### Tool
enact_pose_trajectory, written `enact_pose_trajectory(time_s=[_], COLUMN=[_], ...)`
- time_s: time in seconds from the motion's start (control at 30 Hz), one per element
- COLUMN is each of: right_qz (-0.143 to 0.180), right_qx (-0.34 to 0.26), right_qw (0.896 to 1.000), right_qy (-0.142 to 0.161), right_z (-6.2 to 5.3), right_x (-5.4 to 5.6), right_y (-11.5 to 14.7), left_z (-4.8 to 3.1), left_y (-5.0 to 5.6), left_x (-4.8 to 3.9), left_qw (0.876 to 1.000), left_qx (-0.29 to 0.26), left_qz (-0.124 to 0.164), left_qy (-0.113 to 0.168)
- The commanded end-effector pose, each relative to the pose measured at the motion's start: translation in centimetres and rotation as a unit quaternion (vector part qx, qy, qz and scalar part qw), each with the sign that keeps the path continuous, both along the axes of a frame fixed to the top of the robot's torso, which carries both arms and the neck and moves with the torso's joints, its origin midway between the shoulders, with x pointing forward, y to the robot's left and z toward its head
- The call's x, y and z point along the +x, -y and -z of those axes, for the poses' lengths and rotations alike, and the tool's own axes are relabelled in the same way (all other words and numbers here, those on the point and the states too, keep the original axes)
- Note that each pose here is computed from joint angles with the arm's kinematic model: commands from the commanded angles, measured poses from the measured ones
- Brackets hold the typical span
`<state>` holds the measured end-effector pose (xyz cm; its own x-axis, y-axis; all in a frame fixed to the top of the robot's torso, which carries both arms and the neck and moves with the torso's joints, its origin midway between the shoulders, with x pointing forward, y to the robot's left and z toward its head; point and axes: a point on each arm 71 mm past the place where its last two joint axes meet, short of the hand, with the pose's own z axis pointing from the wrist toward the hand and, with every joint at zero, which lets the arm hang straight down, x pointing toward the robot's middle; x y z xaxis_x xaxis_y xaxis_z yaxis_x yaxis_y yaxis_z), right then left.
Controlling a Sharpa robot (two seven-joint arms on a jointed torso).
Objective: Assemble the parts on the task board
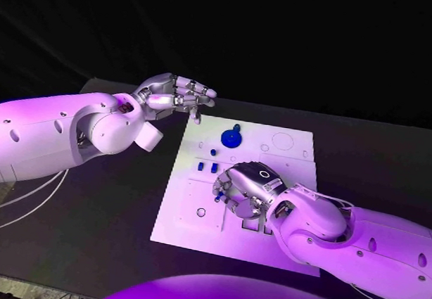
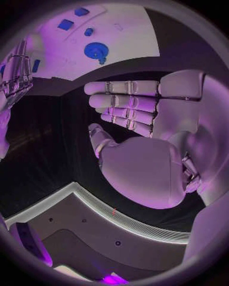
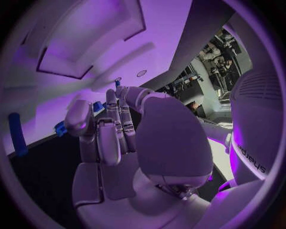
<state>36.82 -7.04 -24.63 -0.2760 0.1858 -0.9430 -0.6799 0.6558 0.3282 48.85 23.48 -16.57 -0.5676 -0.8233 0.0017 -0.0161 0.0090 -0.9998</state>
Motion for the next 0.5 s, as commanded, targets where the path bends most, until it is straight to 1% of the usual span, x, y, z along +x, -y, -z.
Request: enact_pose_trajectory(time_s=[0.03, 0.5], right_qz=[-0.008, -0.012], right_qx=[-0.013, -0.031], right_qw=[1.0, 0.999], right_qy=[0.0, -0.007], right_z=[0.2, 0.54], right_x=[-0.13, -0.23], right_y=[-0.18, -0.45], left_z=[-0.08, -0.05], left_y=[0.18, 0.06], left_x=[-0.1, -0.07], left_qw=[1.0, 1.0], left_qx=[-0.006, -0.003], left_qz=[0.009, 0.008], left_qy=[-0.002, -0.002])
